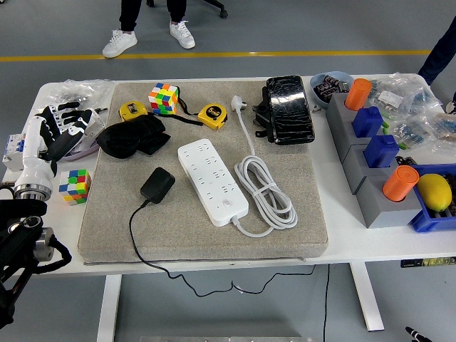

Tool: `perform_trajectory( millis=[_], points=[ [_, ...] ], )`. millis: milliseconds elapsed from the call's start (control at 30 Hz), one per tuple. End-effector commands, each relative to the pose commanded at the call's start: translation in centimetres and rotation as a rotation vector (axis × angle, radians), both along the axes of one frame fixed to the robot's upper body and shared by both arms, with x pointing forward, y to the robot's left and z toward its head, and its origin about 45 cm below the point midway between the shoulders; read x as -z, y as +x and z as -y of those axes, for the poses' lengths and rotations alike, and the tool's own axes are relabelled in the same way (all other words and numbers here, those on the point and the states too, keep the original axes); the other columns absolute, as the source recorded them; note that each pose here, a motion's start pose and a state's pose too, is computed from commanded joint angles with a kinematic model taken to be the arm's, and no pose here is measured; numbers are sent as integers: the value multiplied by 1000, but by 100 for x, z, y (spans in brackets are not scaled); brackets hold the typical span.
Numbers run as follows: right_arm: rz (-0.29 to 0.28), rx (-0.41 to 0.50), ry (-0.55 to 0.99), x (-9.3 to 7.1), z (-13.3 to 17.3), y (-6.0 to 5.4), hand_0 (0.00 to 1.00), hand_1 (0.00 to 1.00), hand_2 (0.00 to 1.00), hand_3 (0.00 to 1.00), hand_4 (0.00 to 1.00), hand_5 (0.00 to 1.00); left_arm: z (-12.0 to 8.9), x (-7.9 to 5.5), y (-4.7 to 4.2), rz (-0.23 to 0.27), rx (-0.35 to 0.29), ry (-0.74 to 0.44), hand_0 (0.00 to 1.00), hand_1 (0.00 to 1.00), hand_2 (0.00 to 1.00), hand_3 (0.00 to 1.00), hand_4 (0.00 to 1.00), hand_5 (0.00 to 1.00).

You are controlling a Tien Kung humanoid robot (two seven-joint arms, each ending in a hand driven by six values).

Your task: Put the plug near the board,insert it into the board,press the button,pull the plug out

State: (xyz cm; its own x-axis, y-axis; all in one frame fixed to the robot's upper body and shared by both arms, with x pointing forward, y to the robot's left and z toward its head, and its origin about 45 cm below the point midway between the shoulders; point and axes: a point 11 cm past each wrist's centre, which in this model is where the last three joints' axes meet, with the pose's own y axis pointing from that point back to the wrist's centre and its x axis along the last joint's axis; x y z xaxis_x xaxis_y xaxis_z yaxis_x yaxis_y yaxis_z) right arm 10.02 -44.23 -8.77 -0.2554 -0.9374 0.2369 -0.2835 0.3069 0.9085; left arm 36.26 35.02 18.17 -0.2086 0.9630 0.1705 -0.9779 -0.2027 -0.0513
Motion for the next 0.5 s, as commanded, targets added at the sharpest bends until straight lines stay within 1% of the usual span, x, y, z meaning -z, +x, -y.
perform_trajectory(
  millis=[133, 400, 500],
  points=[
    [-2, 3, -2, 0, 9, -11, 572, 643, 613, 540, 922, 486, 4, -7, 8, -3, 1, -1, 473, 603, 567, 593, 825, 372],
    [-9, 11, 3, 19, -9, -60, 572, 643, 616, 541, 924, 488, 4, 18, -6, -17, 1, -8, 471, 597, 564, 592, 822, 374],
    [-8, 12, 4, 17, -8, -60, 572, 643, 616, 541, 924, 488, 14, 17, -7, -17, 4, -8, 471, 597, 564, 592, 822, 374]
  ],
)
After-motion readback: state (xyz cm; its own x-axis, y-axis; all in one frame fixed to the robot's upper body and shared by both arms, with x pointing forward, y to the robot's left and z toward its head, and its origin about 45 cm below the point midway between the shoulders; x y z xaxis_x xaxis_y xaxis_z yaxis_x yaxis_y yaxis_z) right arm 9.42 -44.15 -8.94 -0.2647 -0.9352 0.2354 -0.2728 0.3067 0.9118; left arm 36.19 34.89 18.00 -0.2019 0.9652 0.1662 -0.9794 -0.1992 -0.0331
